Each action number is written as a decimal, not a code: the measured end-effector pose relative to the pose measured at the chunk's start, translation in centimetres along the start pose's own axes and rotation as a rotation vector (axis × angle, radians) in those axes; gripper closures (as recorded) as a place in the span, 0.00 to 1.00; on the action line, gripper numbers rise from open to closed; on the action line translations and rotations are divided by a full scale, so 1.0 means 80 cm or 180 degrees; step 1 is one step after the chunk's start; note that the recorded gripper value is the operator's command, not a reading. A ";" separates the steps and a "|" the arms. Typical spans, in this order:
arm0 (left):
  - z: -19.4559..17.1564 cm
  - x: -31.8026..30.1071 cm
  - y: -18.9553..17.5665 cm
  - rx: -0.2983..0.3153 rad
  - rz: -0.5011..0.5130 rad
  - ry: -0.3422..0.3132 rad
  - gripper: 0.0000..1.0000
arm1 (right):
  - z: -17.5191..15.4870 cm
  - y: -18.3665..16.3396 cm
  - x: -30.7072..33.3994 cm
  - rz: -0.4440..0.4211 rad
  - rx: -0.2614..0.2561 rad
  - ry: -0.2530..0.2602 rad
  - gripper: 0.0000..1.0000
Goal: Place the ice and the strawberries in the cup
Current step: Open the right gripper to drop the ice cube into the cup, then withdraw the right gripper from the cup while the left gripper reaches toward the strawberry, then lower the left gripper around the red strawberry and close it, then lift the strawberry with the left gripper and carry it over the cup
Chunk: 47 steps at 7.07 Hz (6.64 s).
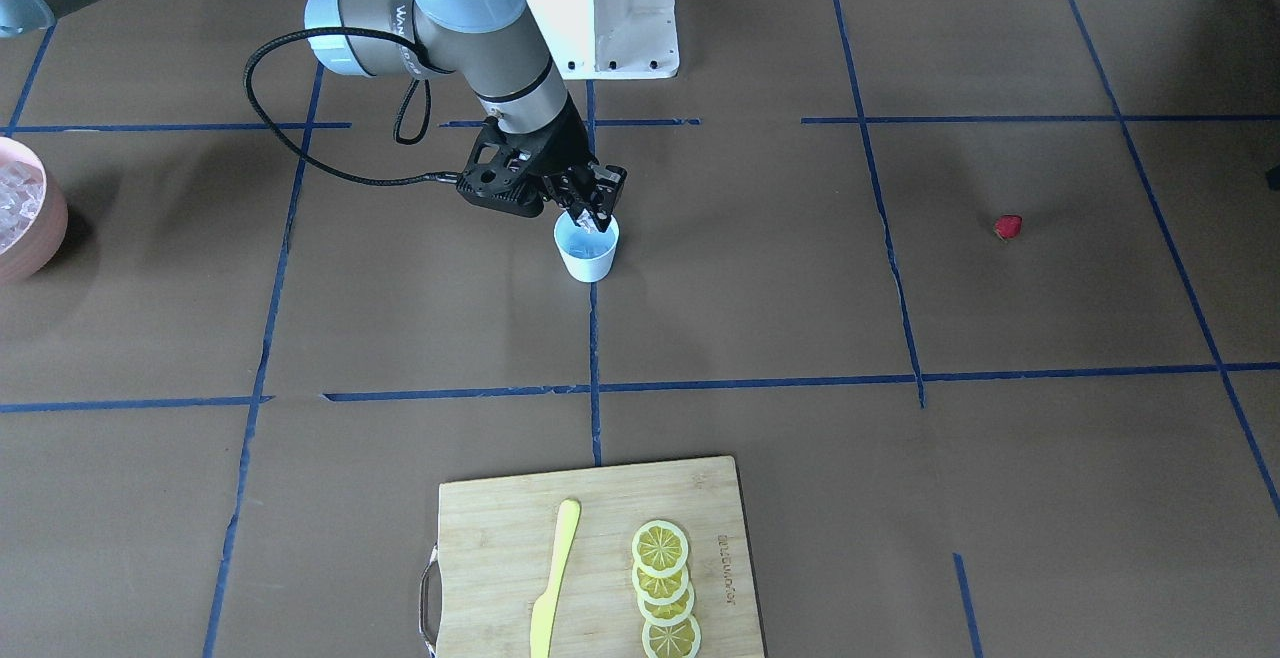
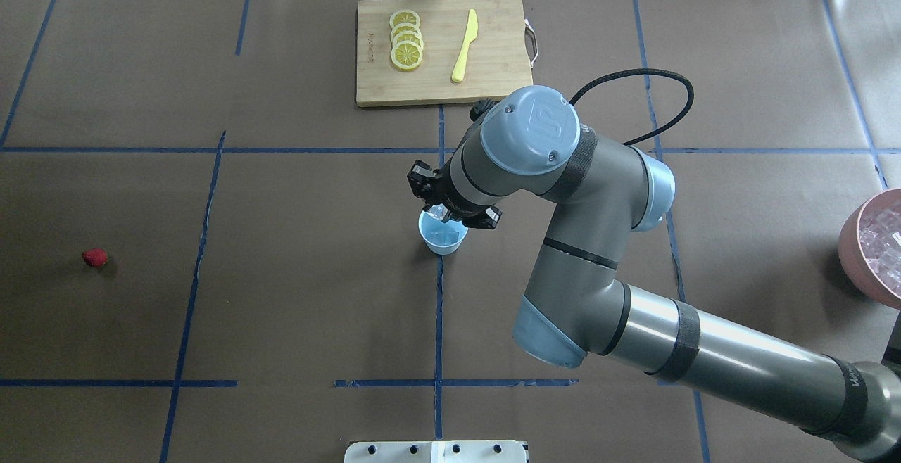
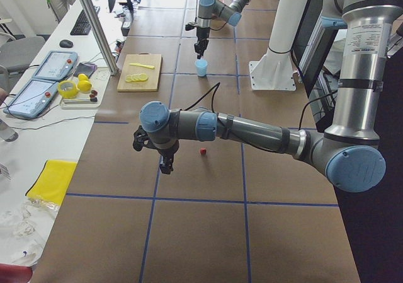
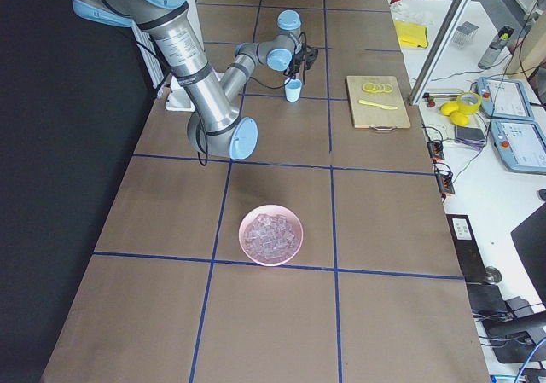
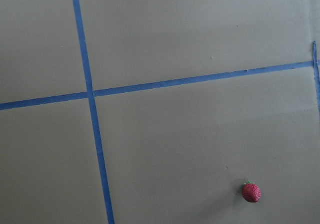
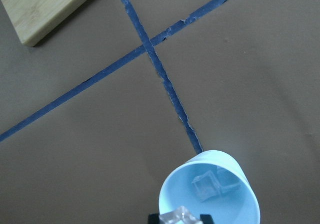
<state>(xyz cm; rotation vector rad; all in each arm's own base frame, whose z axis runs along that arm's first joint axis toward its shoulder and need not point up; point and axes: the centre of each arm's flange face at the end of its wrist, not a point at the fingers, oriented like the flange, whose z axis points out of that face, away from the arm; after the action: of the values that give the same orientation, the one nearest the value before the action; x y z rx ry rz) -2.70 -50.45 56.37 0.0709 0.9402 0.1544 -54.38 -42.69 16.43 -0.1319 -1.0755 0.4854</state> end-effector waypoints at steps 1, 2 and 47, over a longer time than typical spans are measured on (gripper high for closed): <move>0.001 -0.001 0.003 0.0016 0.0012 0.0000 0.00 | 0.001 0.001 -0.001 -0.0001 0.0001 0.0002 0.39; 0.002 -0.002 0.004 0.0023 0.0015 0.0000 0.00 | 0.002 0.000 -0.001 0.0002 0.0004 0.0009 0.37; 0.248 0.759 -0.041 0.0375 -0.0876 0.1059 1.00 | -0.274 -0.291 0.382 -0.0640 0.0165 0.0225 0.01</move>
<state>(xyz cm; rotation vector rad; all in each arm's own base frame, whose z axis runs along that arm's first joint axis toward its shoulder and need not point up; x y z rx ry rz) 48.85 -43.66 19.17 0.0238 1.2801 -0.1491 -16.29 -46.98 38.54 0.0052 -0.9943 0.3248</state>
